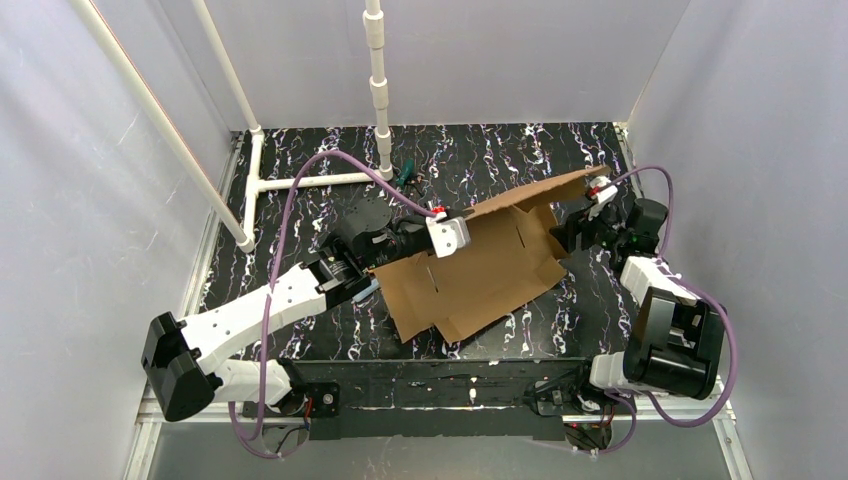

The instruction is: Fold the paper box

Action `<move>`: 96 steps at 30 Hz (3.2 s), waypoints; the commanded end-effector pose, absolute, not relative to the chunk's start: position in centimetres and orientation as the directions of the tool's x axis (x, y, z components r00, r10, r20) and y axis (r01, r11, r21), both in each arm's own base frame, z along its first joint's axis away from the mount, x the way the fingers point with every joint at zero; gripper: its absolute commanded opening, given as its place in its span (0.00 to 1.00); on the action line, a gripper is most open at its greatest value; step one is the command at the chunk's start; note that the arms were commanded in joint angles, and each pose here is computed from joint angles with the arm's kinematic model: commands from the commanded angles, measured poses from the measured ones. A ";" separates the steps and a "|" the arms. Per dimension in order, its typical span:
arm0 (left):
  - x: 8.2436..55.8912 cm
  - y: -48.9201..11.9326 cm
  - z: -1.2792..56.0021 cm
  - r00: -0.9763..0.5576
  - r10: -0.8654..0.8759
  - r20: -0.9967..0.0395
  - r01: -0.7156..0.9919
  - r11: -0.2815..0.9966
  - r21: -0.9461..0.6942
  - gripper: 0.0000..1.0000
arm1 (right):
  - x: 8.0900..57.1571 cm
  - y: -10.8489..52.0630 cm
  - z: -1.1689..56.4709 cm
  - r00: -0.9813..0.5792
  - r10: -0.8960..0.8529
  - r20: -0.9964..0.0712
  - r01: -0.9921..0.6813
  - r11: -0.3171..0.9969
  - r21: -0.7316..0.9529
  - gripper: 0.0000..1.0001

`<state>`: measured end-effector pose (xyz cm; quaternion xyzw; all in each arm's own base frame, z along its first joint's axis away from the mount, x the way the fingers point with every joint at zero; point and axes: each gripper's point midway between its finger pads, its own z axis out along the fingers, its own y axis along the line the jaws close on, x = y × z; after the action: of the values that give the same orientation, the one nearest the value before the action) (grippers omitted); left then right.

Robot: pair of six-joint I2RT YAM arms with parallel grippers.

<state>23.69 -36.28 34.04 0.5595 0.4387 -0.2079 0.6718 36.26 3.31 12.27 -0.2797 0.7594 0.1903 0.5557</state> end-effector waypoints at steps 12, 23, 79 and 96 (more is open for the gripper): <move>25.4 -33.2 36.2 0.441 0.083 -0.894 0.739 0.531 0.414 0.00 | 36.7 2.4 14.4 -0.120 -0.186 -0.975 -0.652 0.755 -0.064 0.88; 25.8 -32.4 38.1 0.416 -0.047 -0.908 0.764 0.560 0.321 0.00 | 41.5 4.5 13.5 -0.127 -0.348 -0.929 -0.640 0.744 -0.191 0.63; 23.1 -33.4 36.2 0.418 -0.118 -0.901 0.891 0.247 0.382 0.00 | 37.3 5.6 14.6 0.176 -0.152 -0.973 -0.563 0.795 -0.226 0.02; 21.9 -32.4 34.5 0.370 -0.108 -0.923 0.896 0.304 0.323 0.00 | 34.5 6.3 13.0 0.132 -0.204 -0.970 -0.628 0.740 -0.241 0.19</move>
<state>22.18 -33.01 33.97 0.4838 0.4160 -0.3676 0.6766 35.95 5.27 15.93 -0.3135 0.6104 0.1118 0.7188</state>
